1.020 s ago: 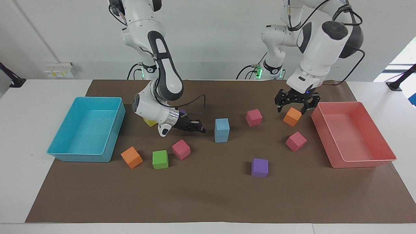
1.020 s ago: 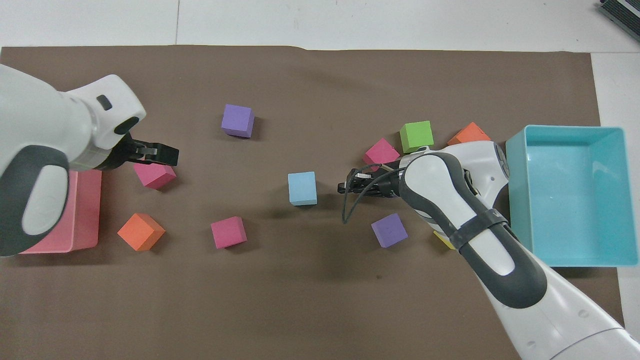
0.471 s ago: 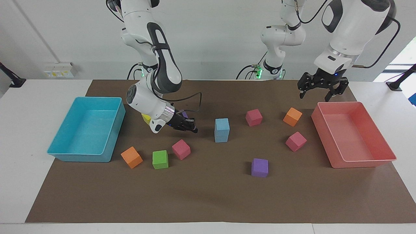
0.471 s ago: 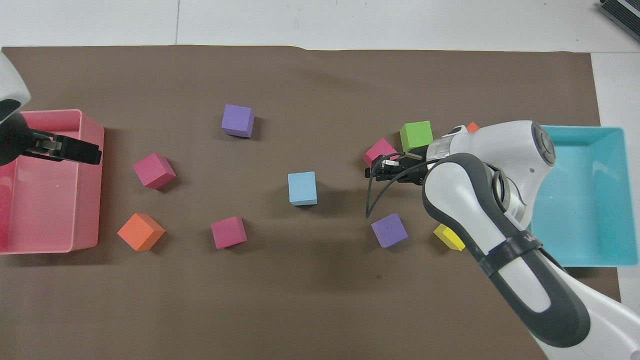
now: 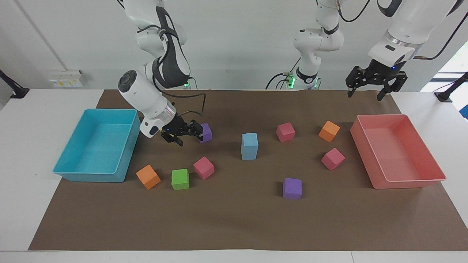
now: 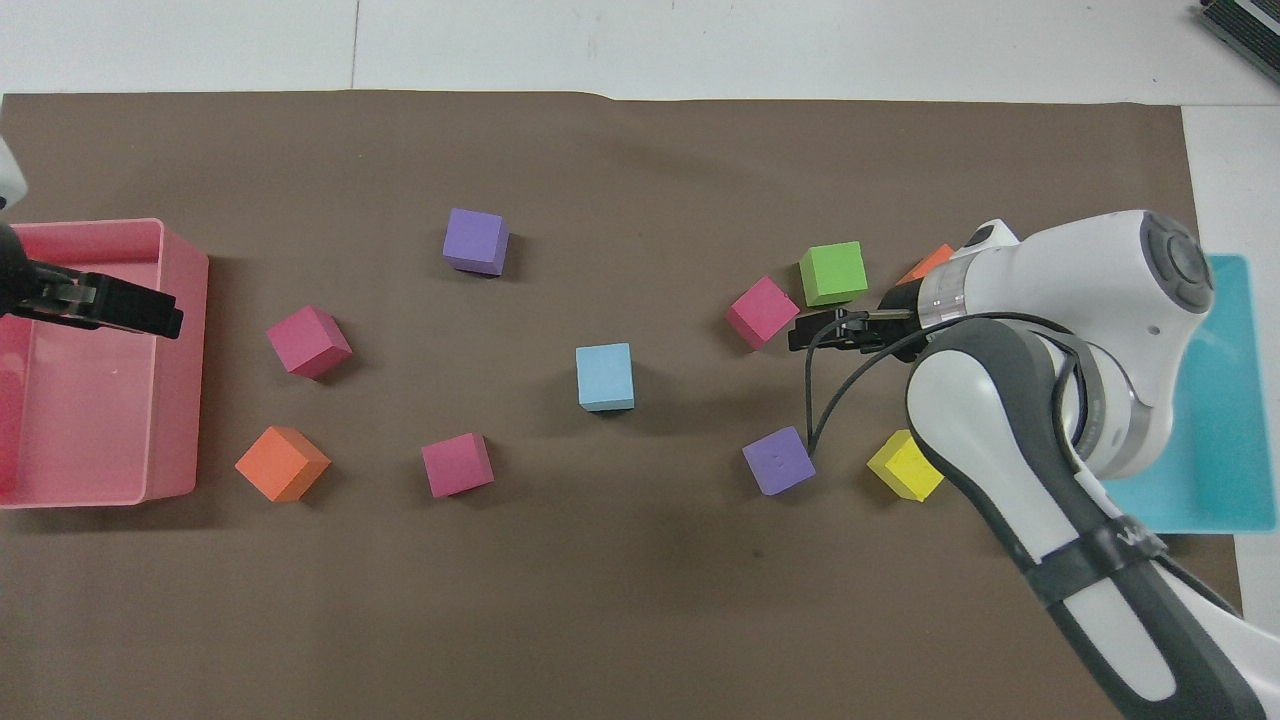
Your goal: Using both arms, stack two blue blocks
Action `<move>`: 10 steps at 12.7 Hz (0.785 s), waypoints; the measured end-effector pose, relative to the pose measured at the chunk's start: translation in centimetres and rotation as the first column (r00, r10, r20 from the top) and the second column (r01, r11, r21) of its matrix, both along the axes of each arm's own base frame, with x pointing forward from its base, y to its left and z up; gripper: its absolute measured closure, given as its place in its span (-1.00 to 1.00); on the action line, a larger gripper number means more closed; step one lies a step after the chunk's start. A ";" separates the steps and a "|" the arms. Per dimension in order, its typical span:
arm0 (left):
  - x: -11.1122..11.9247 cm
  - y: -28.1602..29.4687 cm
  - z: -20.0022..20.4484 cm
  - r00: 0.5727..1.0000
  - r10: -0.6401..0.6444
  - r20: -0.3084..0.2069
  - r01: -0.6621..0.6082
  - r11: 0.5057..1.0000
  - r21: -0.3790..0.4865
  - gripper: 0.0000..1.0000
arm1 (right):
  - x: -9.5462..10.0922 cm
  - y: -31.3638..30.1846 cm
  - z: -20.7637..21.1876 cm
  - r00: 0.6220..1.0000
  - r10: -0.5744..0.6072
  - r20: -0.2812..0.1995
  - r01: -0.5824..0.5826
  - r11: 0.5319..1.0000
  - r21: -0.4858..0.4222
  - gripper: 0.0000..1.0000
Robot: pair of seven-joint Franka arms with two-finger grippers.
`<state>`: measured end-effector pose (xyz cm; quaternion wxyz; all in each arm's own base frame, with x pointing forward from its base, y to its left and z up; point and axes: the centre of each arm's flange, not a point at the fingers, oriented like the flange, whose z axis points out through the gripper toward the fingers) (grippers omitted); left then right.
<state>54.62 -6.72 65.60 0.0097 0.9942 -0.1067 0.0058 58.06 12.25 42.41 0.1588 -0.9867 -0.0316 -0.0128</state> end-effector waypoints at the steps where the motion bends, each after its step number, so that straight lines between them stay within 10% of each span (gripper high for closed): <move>1: -0.3 0.0 -0.2 1.000 0.000 -0.022 0.000 1.000 0.003 -1.00 | 0.1 -0.7 1.8 0.999 0.032 0.005 -0.031 0.997 -0.075 -1.00; 10: -0.5 1.8 -0.2 0.999 0.031 -0.037 -0.031 0.999 0.005 -1.00 | -0.8 -3.5 13.6 0.997 -0.019 0.070 0.037 0.967 -0.253 -1.00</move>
